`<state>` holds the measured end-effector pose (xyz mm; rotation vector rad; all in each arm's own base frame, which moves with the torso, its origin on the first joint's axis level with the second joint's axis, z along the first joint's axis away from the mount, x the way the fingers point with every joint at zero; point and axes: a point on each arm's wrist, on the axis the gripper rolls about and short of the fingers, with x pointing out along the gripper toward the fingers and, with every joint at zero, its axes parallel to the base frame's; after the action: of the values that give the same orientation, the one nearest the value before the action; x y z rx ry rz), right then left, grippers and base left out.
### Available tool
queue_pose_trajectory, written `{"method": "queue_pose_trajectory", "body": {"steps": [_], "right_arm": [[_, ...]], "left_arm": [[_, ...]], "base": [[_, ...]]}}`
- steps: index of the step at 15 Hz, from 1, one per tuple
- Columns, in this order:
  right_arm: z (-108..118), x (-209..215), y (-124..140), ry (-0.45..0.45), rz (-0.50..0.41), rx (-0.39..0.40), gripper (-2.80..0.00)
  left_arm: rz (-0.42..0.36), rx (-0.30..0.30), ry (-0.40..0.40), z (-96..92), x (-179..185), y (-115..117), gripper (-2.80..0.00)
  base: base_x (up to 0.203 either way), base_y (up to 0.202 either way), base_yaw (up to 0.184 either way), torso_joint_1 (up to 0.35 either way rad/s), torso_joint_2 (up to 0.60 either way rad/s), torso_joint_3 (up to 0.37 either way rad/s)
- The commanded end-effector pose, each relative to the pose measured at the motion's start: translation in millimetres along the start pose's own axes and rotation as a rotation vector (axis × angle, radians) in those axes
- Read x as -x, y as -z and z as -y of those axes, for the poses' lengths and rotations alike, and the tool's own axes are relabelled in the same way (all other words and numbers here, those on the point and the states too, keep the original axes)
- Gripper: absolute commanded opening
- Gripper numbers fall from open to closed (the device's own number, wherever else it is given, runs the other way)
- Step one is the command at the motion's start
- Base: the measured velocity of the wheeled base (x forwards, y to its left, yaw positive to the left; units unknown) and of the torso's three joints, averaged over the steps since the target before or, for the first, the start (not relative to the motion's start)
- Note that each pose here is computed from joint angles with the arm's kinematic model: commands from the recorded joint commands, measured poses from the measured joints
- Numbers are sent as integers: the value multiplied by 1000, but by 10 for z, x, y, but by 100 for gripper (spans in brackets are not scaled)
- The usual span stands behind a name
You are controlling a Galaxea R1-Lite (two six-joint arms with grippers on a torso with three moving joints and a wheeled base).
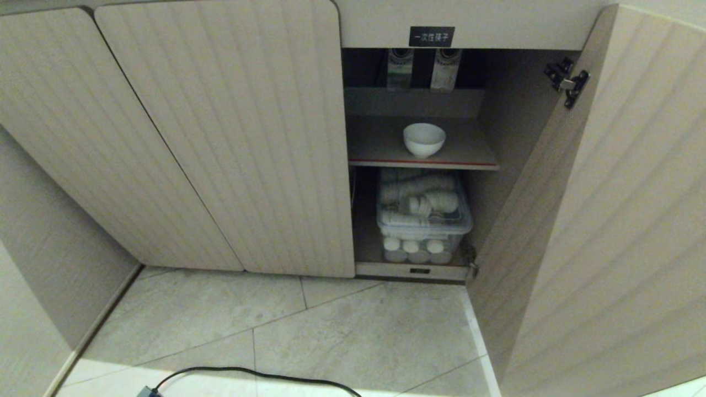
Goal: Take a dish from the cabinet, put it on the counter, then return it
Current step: Take the bowl from the cabinet
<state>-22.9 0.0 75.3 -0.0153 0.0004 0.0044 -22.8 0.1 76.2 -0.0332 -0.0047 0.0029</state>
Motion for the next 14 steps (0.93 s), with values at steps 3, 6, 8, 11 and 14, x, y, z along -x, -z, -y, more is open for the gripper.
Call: {"method": "queue_pose_trajectory", "body": {"steps": [3, 6, 8, 11, 14], "right_arm": [[0, -1, 0, -2, -1, 1, -280], [0, -1, 0, -2, -1, 1, -280], [0, -1, 0, 0, -1, 1, -280], [0, -1, 0, 0, -1, 2, -280], [0, -1, 0, -1, -1, 1, -280]], "left_arm": [[1, 1, 0, 0, 1, -2, -280], [0, 1, 0, 0, 0, 2, -280], [1, 1, 0, 0, 1, -1, -280], [1, 1, -2, 0, 0, 0, -280], [1, 1, 0, 0, 1, -2, -280]], "base": [[0, 0, 0, 0, 0, 0], [0, 0, 0, 0, 0, 0], [0, 0, 0, 0, 0, 0], [0, 0, 0, 0, 0, 0], [0, 0, 0, 0, 0, 0]]}}
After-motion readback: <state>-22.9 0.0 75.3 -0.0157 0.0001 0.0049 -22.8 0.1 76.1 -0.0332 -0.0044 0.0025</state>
